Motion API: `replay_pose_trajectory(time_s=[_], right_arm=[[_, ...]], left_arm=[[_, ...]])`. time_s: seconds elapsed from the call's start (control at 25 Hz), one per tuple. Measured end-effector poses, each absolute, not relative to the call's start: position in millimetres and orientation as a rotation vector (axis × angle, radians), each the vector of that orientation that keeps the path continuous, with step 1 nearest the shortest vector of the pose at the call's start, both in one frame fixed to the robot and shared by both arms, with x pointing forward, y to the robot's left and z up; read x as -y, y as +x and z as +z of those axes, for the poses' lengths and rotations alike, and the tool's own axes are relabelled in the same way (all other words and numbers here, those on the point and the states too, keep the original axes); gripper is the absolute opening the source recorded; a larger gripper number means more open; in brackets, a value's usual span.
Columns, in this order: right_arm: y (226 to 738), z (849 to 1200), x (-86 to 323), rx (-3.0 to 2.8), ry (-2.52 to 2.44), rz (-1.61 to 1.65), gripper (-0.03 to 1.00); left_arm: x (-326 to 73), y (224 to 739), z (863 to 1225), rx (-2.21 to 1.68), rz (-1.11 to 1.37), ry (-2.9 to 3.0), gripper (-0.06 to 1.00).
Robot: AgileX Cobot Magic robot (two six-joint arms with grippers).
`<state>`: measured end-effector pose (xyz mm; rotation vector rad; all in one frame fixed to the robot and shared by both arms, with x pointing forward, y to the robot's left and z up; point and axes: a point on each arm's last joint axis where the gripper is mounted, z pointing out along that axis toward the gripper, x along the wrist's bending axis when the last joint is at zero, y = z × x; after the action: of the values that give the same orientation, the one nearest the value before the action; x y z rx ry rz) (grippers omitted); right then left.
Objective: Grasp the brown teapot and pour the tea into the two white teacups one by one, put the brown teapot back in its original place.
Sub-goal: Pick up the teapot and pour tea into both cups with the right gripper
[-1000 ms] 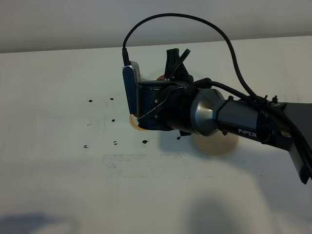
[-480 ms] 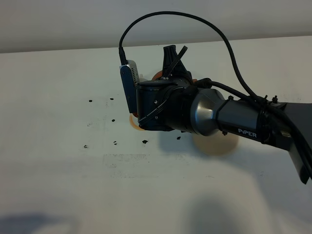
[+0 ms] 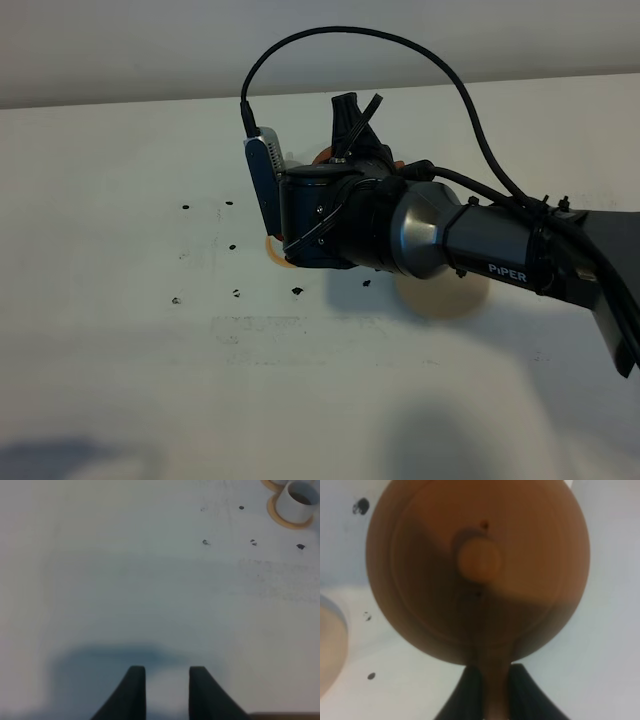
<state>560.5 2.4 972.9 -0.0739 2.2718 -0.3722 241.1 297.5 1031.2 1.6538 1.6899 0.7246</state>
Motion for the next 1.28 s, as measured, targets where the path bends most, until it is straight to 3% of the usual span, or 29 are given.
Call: replay_pose_trajectory(time_s=[1.28], right_arm=[[564.1,977.3,-2.2,-2.211,-0.159,-0.419,0.09]], left_arm=[[-297.5,241.1,1031.2,-1.690,0.725,1.654,0.21]])
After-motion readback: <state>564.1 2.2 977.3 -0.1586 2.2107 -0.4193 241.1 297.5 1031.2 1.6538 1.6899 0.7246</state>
